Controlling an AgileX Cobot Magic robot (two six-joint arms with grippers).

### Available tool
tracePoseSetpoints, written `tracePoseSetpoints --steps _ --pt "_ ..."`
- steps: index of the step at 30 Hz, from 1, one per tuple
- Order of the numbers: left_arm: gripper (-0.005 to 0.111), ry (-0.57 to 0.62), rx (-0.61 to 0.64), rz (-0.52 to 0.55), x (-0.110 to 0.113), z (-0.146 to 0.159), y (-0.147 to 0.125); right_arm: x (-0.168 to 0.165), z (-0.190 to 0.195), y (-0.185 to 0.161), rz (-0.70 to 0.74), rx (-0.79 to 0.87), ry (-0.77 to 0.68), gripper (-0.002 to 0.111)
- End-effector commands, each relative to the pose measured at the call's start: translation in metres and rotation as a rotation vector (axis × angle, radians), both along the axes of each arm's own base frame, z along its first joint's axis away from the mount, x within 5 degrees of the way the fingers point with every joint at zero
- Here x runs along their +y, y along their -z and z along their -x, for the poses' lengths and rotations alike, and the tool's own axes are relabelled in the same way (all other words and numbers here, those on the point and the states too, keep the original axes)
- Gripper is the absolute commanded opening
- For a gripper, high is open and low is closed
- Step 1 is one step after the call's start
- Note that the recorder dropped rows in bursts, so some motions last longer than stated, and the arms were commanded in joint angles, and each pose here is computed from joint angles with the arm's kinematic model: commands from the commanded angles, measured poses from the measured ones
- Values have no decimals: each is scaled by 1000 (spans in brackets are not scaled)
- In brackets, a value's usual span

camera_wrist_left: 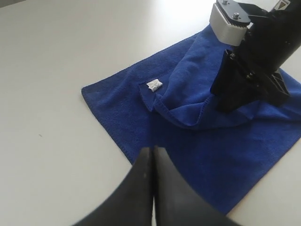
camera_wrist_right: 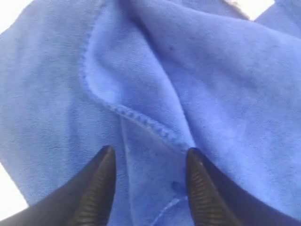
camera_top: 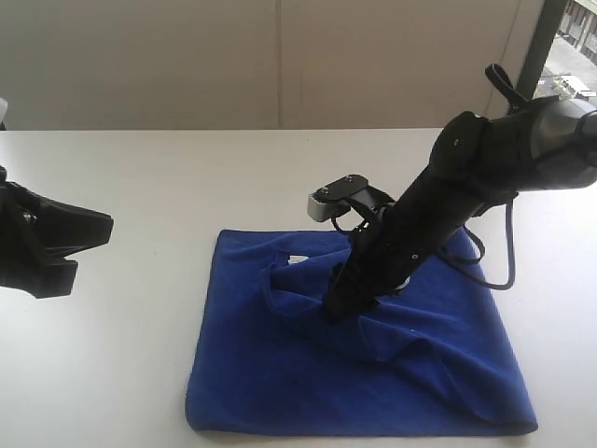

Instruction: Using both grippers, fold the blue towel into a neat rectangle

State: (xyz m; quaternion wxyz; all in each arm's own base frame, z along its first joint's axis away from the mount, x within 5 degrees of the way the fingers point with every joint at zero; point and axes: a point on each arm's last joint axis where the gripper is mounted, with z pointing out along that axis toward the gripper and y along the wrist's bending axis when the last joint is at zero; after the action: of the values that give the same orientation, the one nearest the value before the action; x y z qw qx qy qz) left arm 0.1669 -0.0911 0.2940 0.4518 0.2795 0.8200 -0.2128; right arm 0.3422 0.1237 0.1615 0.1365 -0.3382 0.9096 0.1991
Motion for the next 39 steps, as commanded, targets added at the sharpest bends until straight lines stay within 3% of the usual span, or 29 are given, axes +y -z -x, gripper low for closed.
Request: tracePoseSetpoints --steps 1,6,15,20,39 --pt "0 10 12 13 -2 1 0 2 5 -2 -37 41 -31 42" --pt "0 10 12 13 -2 1 0 2 7 -2 -38 55 -52 42" --pt "0 12 13 13 -2 1 0 -2 -6 -1 2 -68 4 43" --pt "0 12 13 13 -2 1 0 -4 -10 1 29 -109 10 49" --pt "0 10 16 22 -2 1 0 -1 1 15 14 41 -49 51"
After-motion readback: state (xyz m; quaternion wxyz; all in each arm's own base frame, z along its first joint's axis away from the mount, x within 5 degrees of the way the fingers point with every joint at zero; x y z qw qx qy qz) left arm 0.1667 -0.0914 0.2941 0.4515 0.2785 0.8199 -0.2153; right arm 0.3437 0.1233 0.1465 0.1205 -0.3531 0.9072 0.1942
